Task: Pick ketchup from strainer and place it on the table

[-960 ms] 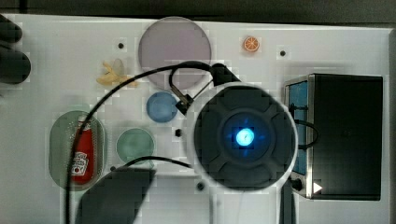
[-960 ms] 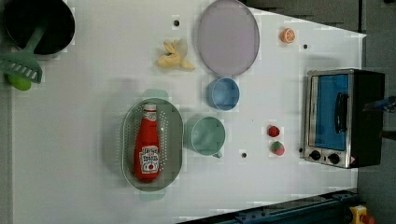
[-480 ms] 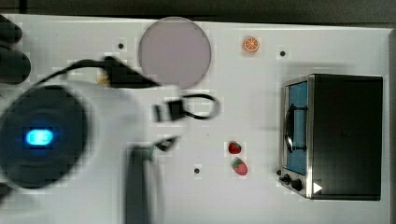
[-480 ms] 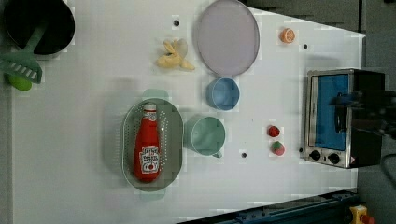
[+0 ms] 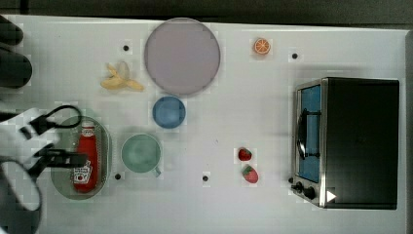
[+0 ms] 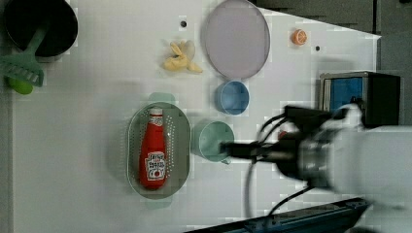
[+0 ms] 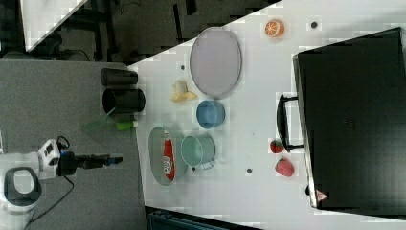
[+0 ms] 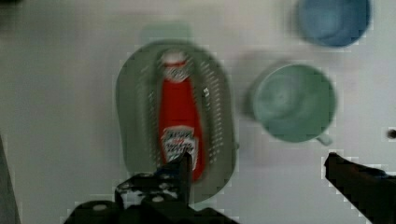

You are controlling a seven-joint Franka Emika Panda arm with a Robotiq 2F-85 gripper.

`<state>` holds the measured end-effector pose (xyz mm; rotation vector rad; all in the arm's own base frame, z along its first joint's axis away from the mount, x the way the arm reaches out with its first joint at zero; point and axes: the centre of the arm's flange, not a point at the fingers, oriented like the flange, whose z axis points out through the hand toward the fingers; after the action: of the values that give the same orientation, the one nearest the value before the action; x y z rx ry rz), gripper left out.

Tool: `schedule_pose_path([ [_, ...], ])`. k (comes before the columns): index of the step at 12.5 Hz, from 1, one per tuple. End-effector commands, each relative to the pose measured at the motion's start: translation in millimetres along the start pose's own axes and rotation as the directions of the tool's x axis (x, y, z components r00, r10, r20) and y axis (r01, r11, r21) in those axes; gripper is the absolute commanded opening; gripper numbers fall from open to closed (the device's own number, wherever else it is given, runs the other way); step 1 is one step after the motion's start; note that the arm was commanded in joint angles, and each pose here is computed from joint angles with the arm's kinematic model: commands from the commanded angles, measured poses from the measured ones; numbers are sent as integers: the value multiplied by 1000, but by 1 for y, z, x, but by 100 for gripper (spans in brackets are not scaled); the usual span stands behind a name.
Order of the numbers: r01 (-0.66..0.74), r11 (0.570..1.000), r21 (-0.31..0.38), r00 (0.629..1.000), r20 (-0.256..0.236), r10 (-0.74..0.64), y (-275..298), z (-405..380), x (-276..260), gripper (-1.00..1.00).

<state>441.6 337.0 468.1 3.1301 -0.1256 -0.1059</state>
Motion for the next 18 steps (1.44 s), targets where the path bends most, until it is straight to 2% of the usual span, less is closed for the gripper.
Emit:
schedule_pose_path([
  [1, 55, 998, 26, 998, -10, -55, -25, 15, -11, 100],
  [4, 20, 999, 27, 1000, 14, -20, -44, 77, -23, 100],
  [9, 12, 999, 52, 1000, -7, -11, -54, 175, -36, 100],
  [13, 5, 997, 71, 1000, 17, -7, -57, 230, -34, 100],
  [16, -15, 996, 89, 1000, 9, 15, -58, 258, -32, 100],
  [18, -23, 997, 74, 1000, 15, 22, -58, 275, -32, 100],
])
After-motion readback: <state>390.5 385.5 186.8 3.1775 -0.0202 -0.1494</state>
